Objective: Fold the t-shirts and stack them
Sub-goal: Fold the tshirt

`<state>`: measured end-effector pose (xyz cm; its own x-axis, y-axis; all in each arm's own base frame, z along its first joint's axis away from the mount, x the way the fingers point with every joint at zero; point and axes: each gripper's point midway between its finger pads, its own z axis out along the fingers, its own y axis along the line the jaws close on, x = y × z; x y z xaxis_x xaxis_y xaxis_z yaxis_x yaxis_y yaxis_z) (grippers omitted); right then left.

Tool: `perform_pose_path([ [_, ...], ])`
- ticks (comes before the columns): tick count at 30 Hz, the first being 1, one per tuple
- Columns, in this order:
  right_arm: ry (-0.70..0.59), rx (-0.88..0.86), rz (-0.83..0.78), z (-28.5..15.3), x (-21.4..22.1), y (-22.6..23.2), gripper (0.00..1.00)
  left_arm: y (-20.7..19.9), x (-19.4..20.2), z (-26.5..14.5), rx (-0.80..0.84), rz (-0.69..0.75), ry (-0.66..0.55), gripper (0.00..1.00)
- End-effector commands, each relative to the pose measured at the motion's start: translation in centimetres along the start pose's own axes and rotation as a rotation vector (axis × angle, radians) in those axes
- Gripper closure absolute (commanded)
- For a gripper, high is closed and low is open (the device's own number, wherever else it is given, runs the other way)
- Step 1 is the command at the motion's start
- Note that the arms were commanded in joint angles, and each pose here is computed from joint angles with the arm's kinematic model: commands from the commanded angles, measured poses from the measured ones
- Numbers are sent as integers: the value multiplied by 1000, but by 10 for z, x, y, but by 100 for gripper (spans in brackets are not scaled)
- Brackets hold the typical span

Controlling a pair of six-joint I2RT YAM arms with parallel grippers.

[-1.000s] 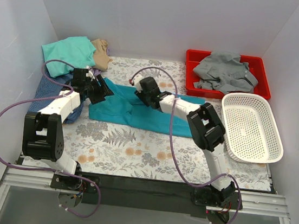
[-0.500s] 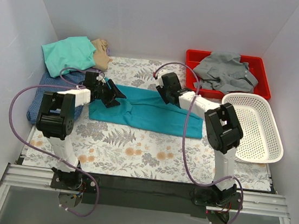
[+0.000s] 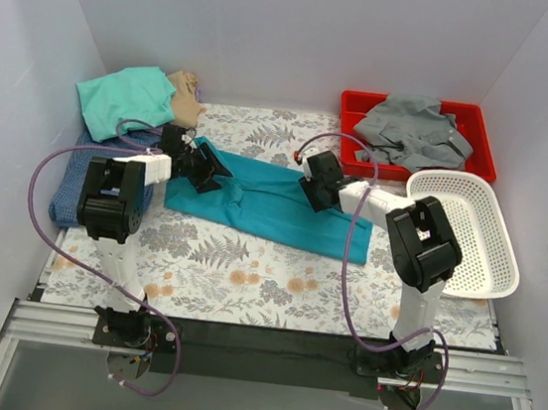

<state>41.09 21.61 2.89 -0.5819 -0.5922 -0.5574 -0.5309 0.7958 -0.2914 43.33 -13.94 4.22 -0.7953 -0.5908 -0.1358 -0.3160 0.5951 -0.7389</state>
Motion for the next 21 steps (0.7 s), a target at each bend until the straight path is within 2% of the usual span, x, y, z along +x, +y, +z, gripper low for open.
perform_pose_path([
  [1, 135, -125, 25, -15, 50, 26, 51, -12, -22, 4, -19, 57, -25, 48],
  [6, 223, -271, 70, -40, 96, 62, 52, -19, -37, 15, -34, 113, 0, 49],
  [10, 236, -432, 41, -68, 105, 114, 52, -32, -46, 33, -9, 172, 36, 50],
  [17, 247, -550, -68, -105, 97, 188, 52, -56, -48, 75, 22, 237, 134, 50],
  [20, 238, -571, -86, -115, 90, 208, 51, -77, -49, 94, 67, 284, 163, 50],
  [21, 231, -583, -94, -118, 88, 214, 51, -98, -56, 93, 104, 318, 147, 50],
])
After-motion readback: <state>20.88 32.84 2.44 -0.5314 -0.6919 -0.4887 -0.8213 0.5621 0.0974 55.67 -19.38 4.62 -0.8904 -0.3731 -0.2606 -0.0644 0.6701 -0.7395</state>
